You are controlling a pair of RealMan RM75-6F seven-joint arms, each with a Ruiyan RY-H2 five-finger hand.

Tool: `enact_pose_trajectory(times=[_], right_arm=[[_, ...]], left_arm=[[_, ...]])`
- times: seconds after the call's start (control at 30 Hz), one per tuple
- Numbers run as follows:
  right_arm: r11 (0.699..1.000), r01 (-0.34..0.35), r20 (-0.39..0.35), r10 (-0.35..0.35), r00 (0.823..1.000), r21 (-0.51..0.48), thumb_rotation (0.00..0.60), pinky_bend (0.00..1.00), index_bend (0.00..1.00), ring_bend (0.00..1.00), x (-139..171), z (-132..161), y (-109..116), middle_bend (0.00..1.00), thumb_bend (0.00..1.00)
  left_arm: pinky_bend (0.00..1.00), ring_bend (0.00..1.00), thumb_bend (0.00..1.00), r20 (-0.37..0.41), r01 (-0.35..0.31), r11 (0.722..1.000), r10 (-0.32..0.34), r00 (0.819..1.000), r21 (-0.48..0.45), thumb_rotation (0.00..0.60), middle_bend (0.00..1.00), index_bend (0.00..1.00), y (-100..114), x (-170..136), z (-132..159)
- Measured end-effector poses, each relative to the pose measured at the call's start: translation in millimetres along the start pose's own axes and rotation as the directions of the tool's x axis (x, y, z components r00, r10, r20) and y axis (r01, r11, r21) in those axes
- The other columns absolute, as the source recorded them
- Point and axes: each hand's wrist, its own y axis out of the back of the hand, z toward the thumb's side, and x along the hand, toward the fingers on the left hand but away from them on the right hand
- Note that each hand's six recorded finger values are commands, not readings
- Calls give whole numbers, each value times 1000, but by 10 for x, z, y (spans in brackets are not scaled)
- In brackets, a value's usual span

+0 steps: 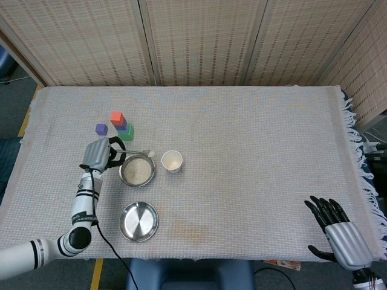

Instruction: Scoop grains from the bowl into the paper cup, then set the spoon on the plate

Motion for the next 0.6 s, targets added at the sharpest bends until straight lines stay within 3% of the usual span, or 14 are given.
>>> enact_pose_trajectory(times=[0.23, 0.6], right_arm=[[1000, -4, 4, 4, 1000, -6, 600, 0, 0, 0, -18, -28, 5, 0, 36], [1000, -2, -3, 2, 1000, -15, 600, 0, 0, 0, -2, -32, 27, 0, 36]], left_arm=[[1000, 1000, 525, 25, 22, 1000, -22, 999, 5, 600, 1000, 1000, -127, 28, 294], [1000, 1000, 526, 48, 32, 996, -36, 998, 78, 600, 1000, 1000, -415, 37, 465]])
